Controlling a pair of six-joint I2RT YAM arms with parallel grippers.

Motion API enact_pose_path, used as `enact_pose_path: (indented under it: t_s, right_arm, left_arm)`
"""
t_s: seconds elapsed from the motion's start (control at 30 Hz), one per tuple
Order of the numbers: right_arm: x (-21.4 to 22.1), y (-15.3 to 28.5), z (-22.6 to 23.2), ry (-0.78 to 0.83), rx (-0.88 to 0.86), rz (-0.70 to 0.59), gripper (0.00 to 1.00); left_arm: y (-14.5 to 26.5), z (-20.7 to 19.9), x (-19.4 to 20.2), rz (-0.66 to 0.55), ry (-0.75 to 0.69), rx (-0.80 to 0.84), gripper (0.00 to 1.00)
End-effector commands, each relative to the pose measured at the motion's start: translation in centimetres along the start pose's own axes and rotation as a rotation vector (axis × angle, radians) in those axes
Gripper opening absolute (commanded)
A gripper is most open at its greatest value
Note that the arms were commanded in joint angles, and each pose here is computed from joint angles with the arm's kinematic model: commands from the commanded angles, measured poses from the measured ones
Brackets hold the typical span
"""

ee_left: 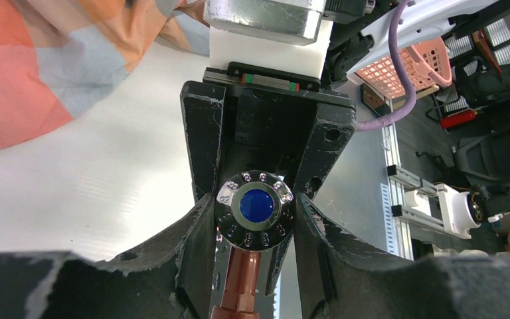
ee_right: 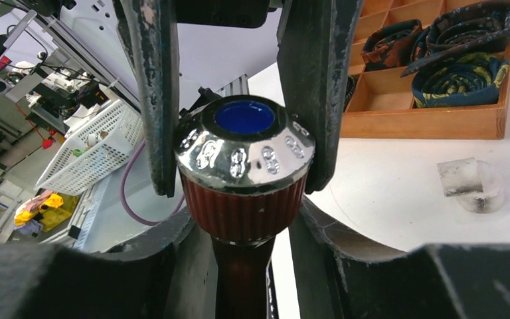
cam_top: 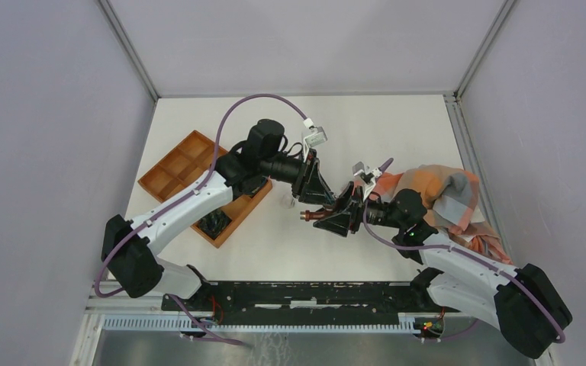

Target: Install the water faucets

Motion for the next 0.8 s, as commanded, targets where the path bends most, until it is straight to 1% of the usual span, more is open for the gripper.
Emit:
enact_pose_path:
  t_s: [0.0, 0.13, 0.2, 0.27, 0.4, 0.47, 0.5, 0.53, 0.57, 0.6, 0.7, 0.73, 0.77]
  right_arm:
    - [-2.78, -0.56, 1.07, 0.082, -0.057, -0.078, 0.49]
    - [-3.09, -0.54, 1.13, 0.091, -0.056, -0.085, 0.52]
    - [-3.12, -0.56, 1.08, 0.096, -0.053, -0.083, 0.51]
    - [-2.99, -0.6, 1.07, 0.094, -0.056, -0.077, 0.45]
    - [-3.02, -0.58, 1.17, 0.097, -0.064, -0.078, 0.3]
    - [-3.08, -0.56, 1.27, 0.098, -0.069, -0.08, 0.28]
    - [-3.17, -0.57, 1.32, 0.1, -0.072, -0.081, 0.24]
    - [-3.15, -0.56, 1.36, 0.101, -0.075, -0.08, 0.17]
    - [-3.08, -0.54, 1.34, 0.1, -0.074, -0.08, 0.06]
    - [-3.09, -0.52, 1.34, 0.101, -0.072, -0.082, 0.0]
    - [-3.49, -0.25, 1.56, 0.12, -0.065, -0.118, 0.0]
    - [-3.54, -0.12, 1.49, 0.125, -0.048, -0.132, 0.0]
    - [-3.65, 0.08, 1.43, 0.135, -0.03, -0.147, 0.0]
  left_arm:
    - [0.27, -1.05, -0.21, -0.002, -0.016, 0.052, 0.02]
    - [0.46, -1.0, 0.06, 0.006, -0.023, 0.048, 0.02]
    - [0.45, -1.01, 0.18, 0.012, -0.027, 0.047, 0.02]
    - [0.47, -1.1, 0.28, 0.018, -0.026, 0.055, 0.02]
    - [0.5, -1.1, 0.43, 0.022, -0.027, 0.06, 0.02]
    - [0.52, -1.03, 0.52, 0.024, -0.026, 0.057, 0.02]
    - [0.52, -1.02, 0.55, 0.024, -0.026, 0.056, 0.02]
    - [0.55, -1.02, 0.53, 0.024, -0.025, 0.056, 0.02]
    - [0.5, -1.0, 0.56, 0.026, -0.025, 0.057, 0.02]
    - [0.53, -1.02, 0.53, 0.025, -0.025, 0.057, 0.02]
    - [0.42, -0.84, 0.39, 0.02, -0.021, 0.044, 0.02]
    - [0.41, -0.7, 0.22, 0.016, -0.018, 0.03, 0.05]
    - [0.4, -0.58, 0.09, 0.016, -0.015, 0.017, 0.19]
Point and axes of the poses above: each gripper's point midway between its finger pads, its own y axis back along the fingers, its own z axis along the line the jaws close on, x = y × z, the point moved 4 cm from there along y, back along the fingers, and after that the axes turned 13 degrees about y, right-handed, at the moved point
